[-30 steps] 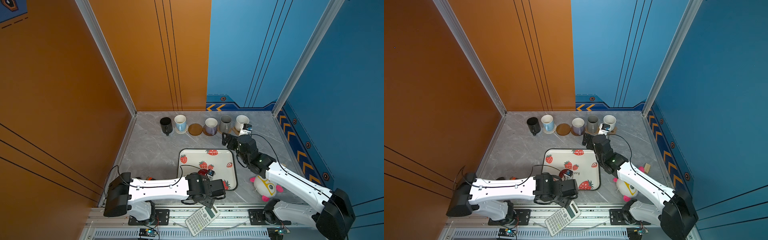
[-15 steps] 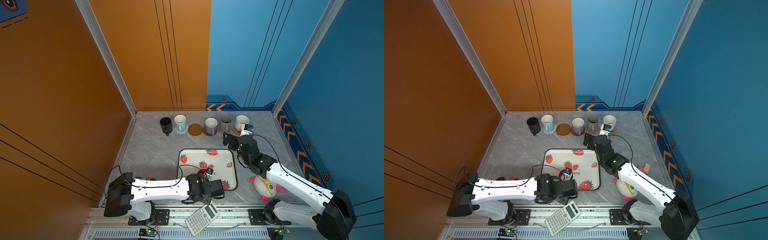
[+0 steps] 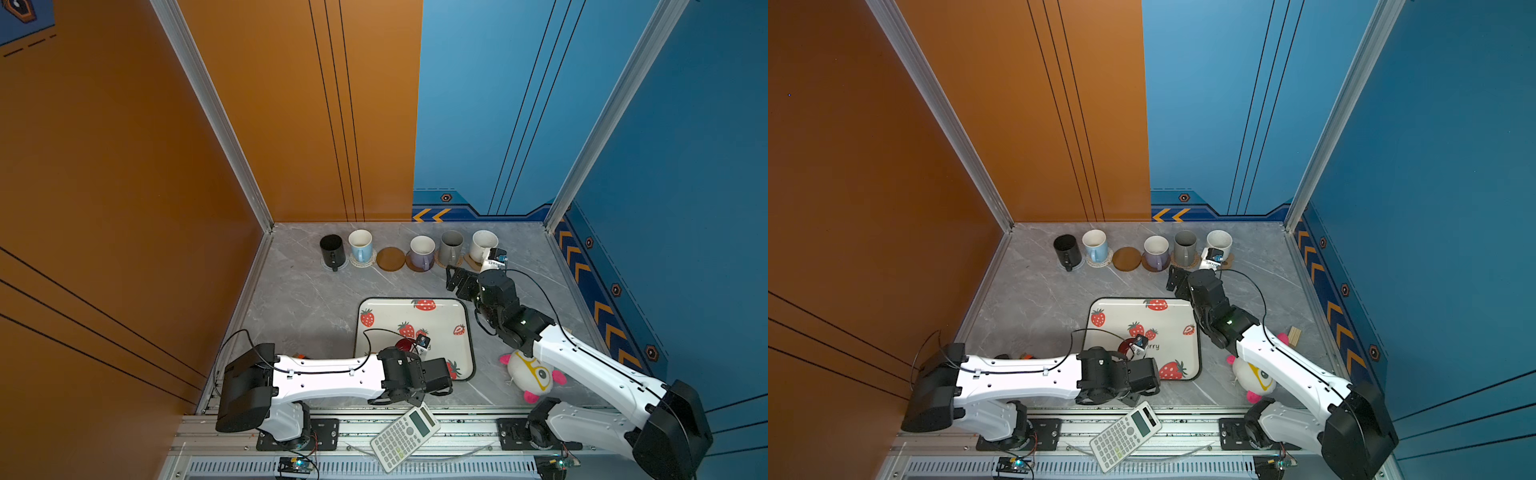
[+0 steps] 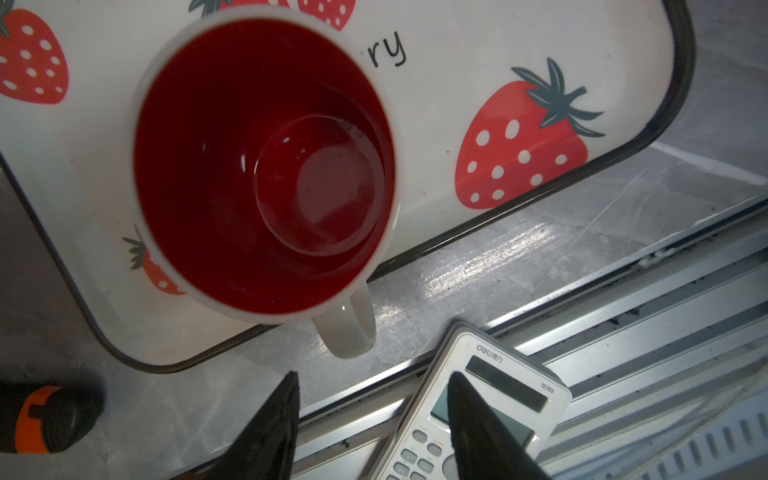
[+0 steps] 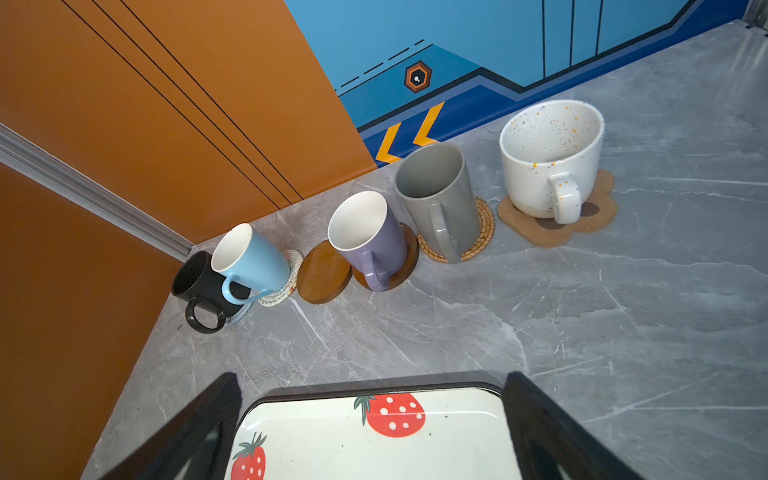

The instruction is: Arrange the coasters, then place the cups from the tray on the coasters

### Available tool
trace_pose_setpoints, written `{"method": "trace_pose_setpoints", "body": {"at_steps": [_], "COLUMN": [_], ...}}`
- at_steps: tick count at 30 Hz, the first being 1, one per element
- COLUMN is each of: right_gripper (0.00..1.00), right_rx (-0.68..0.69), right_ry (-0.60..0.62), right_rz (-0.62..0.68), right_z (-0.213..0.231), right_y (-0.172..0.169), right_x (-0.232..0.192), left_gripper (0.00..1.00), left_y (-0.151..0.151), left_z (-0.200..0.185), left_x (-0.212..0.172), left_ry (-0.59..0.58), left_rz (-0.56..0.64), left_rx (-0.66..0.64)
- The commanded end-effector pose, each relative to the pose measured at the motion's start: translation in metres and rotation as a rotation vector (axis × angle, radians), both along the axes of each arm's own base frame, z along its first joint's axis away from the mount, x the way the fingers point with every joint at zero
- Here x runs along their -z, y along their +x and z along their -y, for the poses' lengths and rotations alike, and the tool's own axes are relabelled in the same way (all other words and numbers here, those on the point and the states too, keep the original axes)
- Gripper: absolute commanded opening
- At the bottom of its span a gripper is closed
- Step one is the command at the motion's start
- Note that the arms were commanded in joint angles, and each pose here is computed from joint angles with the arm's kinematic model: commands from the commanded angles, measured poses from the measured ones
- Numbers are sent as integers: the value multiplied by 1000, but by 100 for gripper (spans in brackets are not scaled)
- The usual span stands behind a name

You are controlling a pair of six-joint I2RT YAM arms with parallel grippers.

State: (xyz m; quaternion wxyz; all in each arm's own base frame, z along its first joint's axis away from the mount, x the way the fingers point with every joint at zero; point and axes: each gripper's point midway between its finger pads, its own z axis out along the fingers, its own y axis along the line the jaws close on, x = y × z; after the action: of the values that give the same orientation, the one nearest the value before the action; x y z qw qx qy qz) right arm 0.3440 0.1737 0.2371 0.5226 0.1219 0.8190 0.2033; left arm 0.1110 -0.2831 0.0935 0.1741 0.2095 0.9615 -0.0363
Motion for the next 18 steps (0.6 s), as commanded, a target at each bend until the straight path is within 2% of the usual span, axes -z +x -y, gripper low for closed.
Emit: {"method": "trace_pose_setpoints", "body": {"at_steps": [1,8,18], "right_gripper": [97,97,97], "right_rx": [1,-7,1], "right_ry": [-4,2,1], "right_rz": [-28,-36,-39], "right_z": [2,-1,2], "right_y": [0,2,2], "right_x": [11,14,15], "left_gripper": [57,55,51], "left_y": [7,14,16], "left_z": [-7,-3,-13], "left_x": [7,5,19], "left_ry": [33,8,32], "left_rz": [19,31,20], "left_rx": [0,-3,-12]}}
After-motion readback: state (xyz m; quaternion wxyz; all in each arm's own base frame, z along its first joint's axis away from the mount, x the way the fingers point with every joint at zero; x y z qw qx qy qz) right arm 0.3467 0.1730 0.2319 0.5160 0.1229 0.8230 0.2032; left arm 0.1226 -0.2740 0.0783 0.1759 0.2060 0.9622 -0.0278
